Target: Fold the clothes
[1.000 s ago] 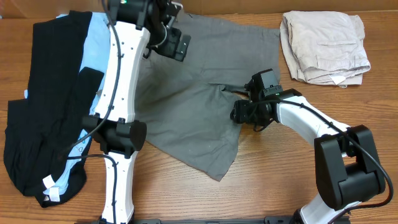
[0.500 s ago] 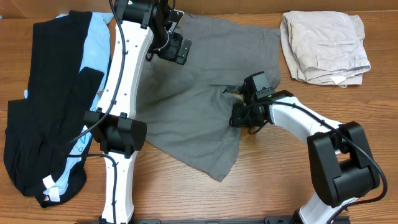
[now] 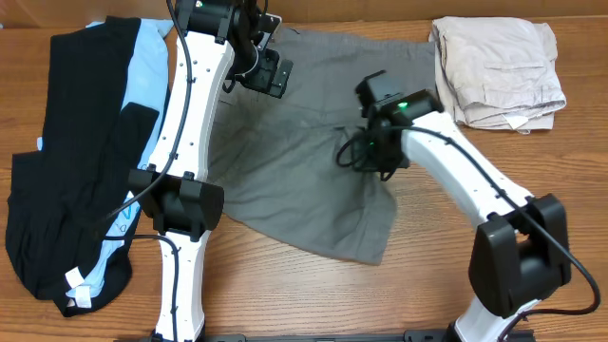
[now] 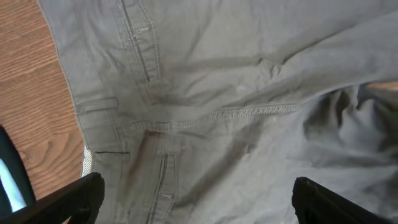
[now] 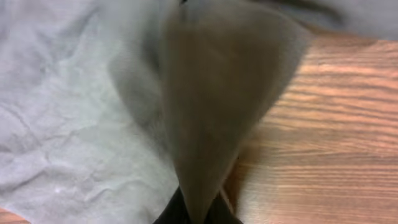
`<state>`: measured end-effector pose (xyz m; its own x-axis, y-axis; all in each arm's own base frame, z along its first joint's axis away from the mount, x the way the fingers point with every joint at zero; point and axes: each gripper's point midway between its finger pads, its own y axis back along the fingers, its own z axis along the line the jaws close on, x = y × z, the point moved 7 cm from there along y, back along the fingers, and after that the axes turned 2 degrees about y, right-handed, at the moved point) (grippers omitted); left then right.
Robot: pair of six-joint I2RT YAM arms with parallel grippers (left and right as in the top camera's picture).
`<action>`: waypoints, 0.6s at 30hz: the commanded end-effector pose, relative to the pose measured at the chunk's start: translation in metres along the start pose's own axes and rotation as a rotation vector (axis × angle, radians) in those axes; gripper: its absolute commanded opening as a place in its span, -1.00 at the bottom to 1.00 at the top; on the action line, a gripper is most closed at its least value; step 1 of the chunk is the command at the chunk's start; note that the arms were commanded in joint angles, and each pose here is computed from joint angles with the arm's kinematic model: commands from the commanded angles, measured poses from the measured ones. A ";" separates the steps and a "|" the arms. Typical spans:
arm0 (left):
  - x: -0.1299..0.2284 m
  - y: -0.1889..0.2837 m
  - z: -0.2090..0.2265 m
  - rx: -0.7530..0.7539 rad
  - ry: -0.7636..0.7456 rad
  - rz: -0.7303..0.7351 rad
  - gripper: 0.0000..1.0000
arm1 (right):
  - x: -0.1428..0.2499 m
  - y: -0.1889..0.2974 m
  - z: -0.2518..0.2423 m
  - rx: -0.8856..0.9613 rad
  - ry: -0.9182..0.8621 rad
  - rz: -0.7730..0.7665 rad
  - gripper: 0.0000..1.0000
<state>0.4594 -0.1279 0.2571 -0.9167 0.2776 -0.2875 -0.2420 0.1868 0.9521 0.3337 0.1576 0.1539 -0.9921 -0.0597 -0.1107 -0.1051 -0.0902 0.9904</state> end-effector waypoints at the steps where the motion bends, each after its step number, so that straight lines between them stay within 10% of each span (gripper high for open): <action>1: -0.001 -0.005 -0.001 0.001 -0.011 0.006 0.97 | 0.003 -0.019 0.014 0.060 0.041 0.028 -0.64; 5: -0.001 -0.005 -0.001 0.001 -0.011 0.006 0.97 | 0.020 -0.045 0.028 0.088 0.097 0.135 0.02; 18: -0.003 -0.005 -0.001 0.001 -0.013 -0.007 0.99 | 0.005 0.037 0.004 -0.194 0.058 -0.011 0.26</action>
<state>0.4618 -0.1285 0.2579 -0.9124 0.2766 -0.3017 -0.2557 0.1902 0.9479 0.3209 0.1701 0.1501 -0.9927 -0.1141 -0.0383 -0.0205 -0.1528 0.9880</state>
